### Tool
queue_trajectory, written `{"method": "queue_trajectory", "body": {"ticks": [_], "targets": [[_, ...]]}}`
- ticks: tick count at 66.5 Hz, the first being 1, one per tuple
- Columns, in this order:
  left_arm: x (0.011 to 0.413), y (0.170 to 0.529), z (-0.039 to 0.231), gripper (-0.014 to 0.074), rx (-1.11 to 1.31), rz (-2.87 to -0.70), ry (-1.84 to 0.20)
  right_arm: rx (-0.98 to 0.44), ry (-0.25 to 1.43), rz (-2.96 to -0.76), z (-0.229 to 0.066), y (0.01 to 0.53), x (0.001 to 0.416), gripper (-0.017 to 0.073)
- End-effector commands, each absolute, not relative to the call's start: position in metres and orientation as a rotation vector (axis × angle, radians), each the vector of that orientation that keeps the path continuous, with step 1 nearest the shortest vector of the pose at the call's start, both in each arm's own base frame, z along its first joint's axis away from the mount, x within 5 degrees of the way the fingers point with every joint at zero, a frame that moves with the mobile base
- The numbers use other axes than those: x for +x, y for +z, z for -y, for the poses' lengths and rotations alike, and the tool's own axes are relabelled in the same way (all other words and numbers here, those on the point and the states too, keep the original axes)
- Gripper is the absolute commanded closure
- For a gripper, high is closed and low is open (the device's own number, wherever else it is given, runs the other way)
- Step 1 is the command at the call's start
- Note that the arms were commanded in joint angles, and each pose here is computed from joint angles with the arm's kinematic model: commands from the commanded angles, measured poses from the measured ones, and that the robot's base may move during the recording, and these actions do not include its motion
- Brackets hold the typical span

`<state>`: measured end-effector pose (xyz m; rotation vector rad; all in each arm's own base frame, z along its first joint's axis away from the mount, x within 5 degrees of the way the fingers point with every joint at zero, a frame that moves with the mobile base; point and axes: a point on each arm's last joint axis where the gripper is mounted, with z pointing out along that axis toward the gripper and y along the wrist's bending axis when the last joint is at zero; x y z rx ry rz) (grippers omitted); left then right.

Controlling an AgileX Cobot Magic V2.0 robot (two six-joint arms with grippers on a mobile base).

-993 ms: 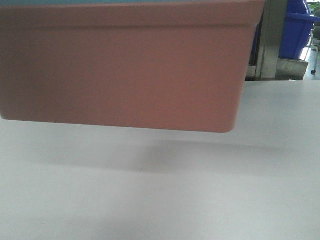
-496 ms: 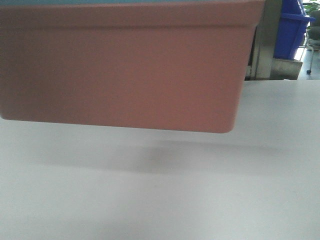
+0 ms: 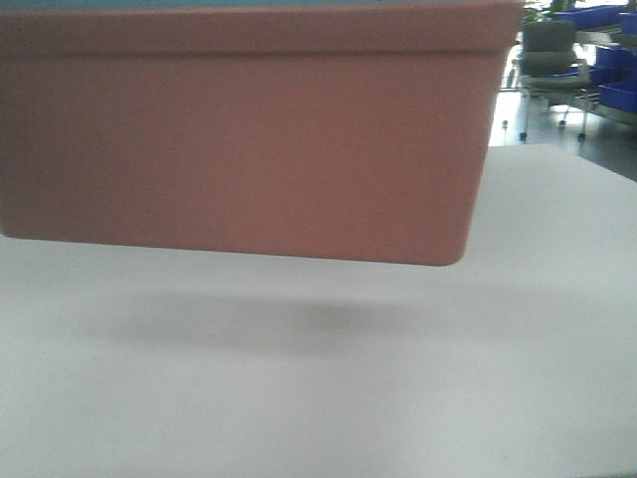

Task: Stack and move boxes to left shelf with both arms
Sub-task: 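Hold the stacked bins with both grippers while the base turns away from the table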

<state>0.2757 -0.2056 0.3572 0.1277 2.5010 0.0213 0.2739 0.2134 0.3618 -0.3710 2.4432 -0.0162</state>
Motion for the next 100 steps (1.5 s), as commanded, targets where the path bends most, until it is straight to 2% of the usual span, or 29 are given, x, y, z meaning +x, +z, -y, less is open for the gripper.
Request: {"method": "queue_trajectory", "body": {"ticks": [1, 100], "targets": [[0.2623, 0.3948, 0.2332, 0.0601, 0.194, -2.304, -0.358, -0.390, 0.322, -2.206, -0.2358, 0.3994, 0.2657, 0.0504], [0.2621, 0.3948, 0.2333, 0.0603, 0.194, -2.305, -0.360, -0.390, 0.322, -2.206, -0.2358, 0.3994, 0.2657, 0.0504]]}}
